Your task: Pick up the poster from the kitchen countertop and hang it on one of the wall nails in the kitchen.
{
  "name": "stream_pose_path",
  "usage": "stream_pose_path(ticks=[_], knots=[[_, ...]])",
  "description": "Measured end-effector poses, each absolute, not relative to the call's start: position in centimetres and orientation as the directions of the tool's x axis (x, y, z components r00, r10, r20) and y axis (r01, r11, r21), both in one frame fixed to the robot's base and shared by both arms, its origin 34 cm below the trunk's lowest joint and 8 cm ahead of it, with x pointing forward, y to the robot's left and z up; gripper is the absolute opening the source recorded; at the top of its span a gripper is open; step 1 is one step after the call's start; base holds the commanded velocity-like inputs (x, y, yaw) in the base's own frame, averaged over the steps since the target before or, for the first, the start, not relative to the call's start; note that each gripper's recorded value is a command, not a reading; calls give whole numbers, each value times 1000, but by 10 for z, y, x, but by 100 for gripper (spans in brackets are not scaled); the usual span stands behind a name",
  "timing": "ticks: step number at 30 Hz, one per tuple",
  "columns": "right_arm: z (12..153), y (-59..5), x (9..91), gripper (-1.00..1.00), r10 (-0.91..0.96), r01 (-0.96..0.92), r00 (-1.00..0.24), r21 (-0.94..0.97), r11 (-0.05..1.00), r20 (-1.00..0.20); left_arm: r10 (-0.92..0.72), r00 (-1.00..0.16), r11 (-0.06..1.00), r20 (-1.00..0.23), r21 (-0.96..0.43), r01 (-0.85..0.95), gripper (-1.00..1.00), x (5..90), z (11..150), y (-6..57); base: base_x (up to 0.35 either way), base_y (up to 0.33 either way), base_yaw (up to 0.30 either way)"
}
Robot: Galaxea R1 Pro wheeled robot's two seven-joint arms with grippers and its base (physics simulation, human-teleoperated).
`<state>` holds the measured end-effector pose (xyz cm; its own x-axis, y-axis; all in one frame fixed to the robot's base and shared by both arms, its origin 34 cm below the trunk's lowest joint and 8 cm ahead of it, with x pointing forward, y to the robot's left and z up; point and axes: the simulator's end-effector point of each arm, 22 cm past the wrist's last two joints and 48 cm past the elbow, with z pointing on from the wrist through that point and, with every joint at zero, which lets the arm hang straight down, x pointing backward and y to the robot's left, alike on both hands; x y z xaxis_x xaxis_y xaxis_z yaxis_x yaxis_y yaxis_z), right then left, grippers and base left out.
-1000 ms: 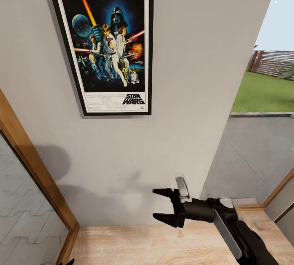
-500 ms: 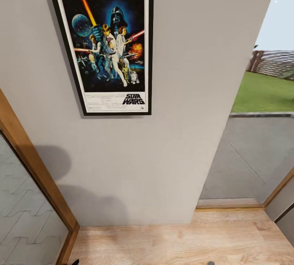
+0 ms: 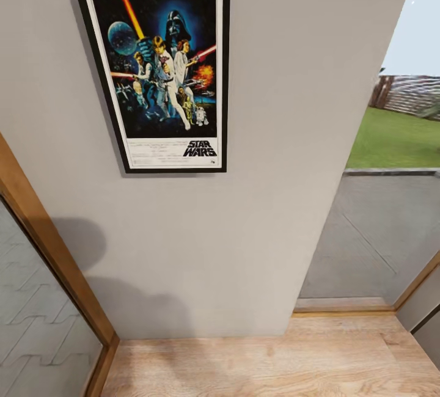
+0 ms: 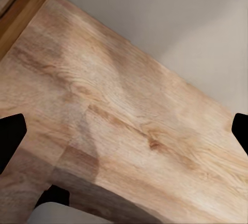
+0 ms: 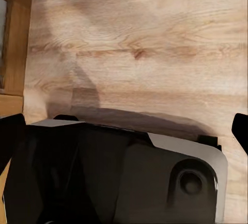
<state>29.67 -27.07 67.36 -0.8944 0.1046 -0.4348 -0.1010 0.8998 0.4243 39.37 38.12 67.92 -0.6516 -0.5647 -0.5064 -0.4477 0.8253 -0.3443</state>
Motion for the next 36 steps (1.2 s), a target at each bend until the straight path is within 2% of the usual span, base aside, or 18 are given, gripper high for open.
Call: stream_pose_path(ticks=[21,29,32,33,36], knots=[[671,-251,304,100,121,-83,-885,409,909,-449,-509,-689,861,-516,-323,-394,100,396,682,376,0,0,0],[651,-263,303,100,153,49,-886,240,970,-437,-503,-688,864,-523,-325,-384,100,398,685,376,0,0,0],[636,-284,260,100,155,102,-921,164,981,-357,-503,-690,864,-521,-329,-381,100,399,684,371,0,0,0],[629,-295,228,100,158,126,-942,125,984,-296,-503,-691,863,-518,-333,-379,100,399,683,368,0,0,0],[626,-297,211,100,162,138,-951,110,984,-262,-505,-691,862,-518,-335,-380,100,399,683,366,0,0,0]])
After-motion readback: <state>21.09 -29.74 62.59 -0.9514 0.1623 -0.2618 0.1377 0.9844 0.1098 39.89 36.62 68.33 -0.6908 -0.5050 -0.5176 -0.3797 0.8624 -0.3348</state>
